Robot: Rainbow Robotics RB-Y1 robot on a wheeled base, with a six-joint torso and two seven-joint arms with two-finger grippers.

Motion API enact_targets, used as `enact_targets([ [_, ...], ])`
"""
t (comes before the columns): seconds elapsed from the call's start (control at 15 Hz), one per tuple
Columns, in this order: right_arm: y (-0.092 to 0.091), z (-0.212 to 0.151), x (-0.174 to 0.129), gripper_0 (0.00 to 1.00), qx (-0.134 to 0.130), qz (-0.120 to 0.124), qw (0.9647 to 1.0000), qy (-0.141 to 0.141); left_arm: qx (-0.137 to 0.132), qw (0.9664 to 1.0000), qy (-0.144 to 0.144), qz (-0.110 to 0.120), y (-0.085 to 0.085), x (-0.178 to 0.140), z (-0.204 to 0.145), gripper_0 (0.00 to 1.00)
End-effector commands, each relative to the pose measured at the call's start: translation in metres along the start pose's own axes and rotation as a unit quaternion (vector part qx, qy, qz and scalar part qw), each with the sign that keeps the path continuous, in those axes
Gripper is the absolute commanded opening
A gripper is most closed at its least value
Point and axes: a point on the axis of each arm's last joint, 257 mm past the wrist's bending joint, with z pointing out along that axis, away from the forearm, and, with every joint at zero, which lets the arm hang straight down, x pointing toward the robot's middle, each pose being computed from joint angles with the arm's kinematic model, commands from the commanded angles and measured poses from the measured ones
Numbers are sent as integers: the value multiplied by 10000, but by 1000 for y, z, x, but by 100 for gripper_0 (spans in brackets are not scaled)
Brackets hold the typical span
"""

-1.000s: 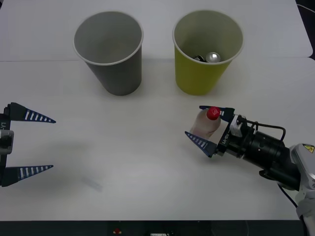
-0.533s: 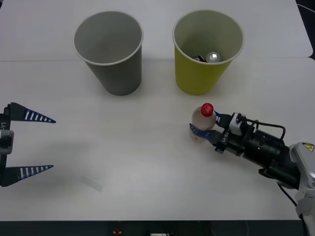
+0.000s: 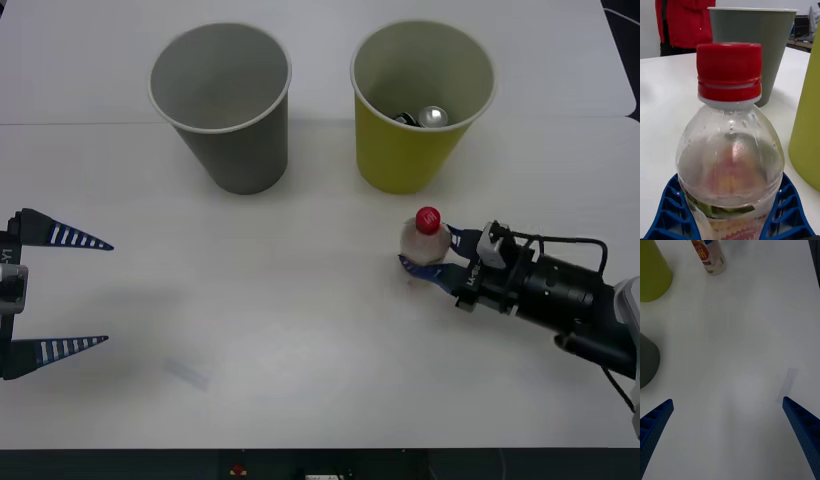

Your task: Put the can into the green bin and the plastic bottle into the gray bin

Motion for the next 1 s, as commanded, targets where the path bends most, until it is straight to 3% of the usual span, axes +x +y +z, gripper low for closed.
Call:
enact_targets([
  [0.07,-6,-25,-18,0,-72,-46,9986,516,0,10000,0,0,0,0,0,100],
  [0.33,-5,-50,-46,0,-83,116,9926,1203,0,10000,0,0,0,0,0,100],
  [0.53,-1,-61,-66,0,-63,263,9876,1545,0,10000,0,0,0,0,0,100],
  [0.73,3,-68,-90,0,31,333,9802,1953,0,10000,0,0,0,0,0,100],
  [1.0,8,-67,-119,0,79,530,9728,2253,0,10000,0,0,0,0,0,100],
])
